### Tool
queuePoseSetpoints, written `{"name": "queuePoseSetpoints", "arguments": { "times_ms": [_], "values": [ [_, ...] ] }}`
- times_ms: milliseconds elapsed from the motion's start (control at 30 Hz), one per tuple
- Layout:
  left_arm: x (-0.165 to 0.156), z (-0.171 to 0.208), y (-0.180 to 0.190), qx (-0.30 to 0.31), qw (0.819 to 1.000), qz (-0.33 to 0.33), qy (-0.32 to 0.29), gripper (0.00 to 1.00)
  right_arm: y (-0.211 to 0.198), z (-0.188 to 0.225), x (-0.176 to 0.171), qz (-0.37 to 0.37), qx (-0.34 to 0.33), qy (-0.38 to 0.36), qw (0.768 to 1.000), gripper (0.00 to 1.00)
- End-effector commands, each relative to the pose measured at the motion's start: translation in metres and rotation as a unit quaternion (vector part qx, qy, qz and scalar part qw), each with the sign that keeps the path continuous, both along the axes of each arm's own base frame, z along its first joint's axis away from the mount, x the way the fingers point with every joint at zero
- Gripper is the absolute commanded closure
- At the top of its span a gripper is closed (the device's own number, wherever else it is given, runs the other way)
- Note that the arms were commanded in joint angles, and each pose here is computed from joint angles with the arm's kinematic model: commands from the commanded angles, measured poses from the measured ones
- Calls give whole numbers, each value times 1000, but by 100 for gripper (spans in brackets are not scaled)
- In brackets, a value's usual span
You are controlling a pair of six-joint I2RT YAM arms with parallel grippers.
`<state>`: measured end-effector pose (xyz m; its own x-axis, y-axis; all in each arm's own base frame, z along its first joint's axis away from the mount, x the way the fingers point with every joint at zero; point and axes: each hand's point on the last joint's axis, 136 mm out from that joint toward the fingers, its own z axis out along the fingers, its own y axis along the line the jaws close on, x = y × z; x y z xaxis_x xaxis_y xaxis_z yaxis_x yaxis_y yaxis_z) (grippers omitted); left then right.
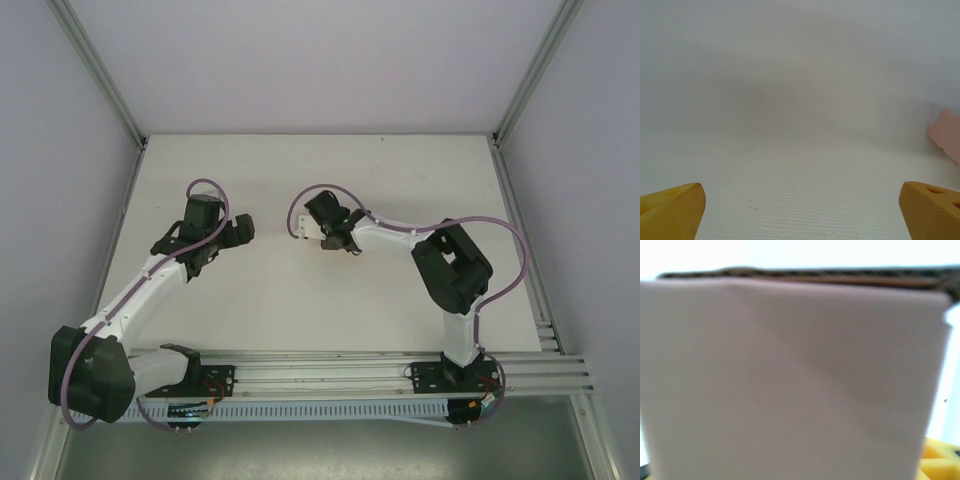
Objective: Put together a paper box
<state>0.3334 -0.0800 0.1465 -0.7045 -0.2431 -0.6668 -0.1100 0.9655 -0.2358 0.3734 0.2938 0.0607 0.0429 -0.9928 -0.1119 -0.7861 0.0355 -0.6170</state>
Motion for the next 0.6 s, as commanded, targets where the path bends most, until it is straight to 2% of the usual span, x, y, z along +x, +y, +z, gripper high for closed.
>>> {"name": "queuePoseSetpoints", "arguments": {
  "times_ms": [0,133,200,233,333,433,567],
  "values": [
    [-5,2,3,-4,1000,5,2,2,5,-5,-6,1,10,-2,1000,35],
    [-4,3,2,-7,1000,2,0,2,2,-11,-25,2,5,47,999,22],
    [-4,4,1,-8,1000,0,0,2,3,-12,-42,9,4,89,996,12],
    [-4,4,1,-8,1000,0,0,2,4,-13,-52,13,3,114,993,2],
    [-3,6,0,-7,1000,-4,-3,2,6,-9,-70,20,13,163,986,1],
    [-2,8,-1,-7,1000,-7,-6,2,7,2,-79,22,22,182,983,1],
    [2,10,-2,-8,1000,-8,-13,2,14,35,-72,16,77,153,985,1]
  ]
}}
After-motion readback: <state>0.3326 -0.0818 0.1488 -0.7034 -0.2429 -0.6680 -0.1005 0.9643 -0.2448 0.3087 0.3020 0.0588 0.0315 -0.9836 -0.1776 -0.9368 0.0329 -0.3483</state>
